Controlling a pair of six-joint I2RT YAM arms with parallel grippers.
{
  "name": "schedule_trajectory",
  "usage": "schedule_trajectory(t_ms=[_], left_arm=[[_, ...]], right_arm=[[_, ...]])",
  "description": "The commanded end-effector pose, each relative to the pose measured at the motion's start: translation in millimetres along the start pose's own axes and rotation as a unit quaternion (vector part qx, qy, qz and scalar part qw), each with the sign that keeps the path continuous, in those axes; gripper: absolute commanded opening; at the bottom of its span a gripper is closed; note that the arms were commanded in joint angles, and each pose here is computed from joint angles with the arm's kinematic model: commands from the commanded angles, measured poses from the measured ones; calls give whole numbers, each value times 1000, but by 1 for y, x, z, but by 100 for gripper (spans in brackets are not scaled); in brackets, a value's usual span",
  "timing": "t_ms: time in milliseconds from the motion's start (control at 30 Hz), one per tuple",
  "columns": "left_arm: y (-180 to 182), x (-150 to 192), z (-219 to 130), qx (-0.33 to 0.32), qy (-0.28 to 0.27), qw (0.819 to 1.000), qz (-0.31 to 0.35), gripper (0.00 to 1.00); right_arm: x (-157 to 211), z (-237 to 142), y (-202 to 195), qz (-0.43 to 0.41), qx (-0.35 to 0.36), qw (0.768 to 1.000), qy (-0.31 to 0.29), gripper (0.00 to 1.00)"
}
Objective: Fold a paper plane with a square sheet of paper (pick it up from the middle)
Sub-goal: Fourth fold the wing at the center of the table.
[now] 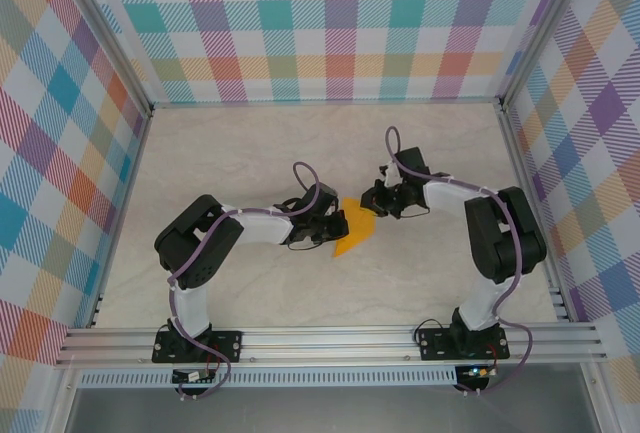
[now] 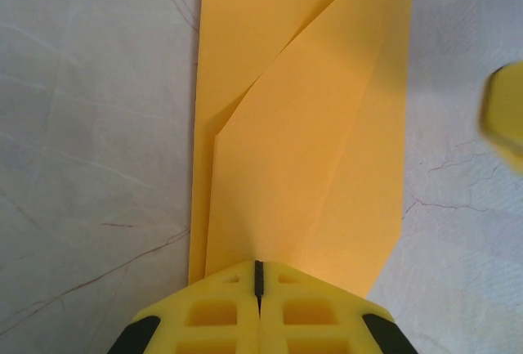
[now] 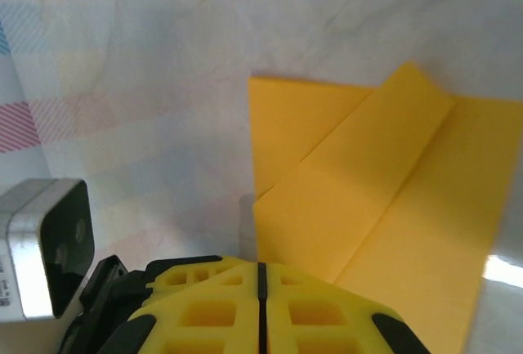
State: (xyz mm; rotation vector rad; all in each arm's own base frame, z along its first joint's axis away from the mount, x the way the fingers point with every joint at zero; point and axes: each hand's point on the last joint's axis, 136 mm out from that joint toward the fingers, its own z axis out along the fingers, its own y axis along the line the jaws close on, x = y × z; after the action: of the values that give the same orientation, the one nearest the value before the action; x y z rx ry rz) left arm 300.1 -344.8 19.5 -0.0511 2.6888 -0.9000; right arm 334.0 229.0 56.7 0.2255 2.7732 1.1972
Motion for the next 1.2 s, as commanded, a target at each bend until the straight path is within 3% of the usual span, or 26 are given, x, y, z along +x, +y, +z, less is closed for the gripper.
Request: schedule_trajectory(t_ms=[0,333,433,600,700,967,1167], left_arm=[[65,46,11,-108,72,991,-20,0],[52,40,6,-88,67,994,-18,0],[31,25,-6,-53,56,997,-10,0],[-20,-8,-40,17,20,999,24,12],[-38,-14,-48,44,14,998,31,13],[-41,-4,-29,71,36,997,9,14],[-31,12,-13,53,63,997,7,13]], right_arm=[[5,15,3,16,-21,999,30,8],[19,38,-28,47,20,997,59,7],[21,39,-47,60,66,994,57,7],[25,39,-62,68,101,991,61,7],[25,40,-66,72,110,989,63,7],[25,39,-72,78,126,987,61,7],[25,41,-75,86,132,985,64,7]])
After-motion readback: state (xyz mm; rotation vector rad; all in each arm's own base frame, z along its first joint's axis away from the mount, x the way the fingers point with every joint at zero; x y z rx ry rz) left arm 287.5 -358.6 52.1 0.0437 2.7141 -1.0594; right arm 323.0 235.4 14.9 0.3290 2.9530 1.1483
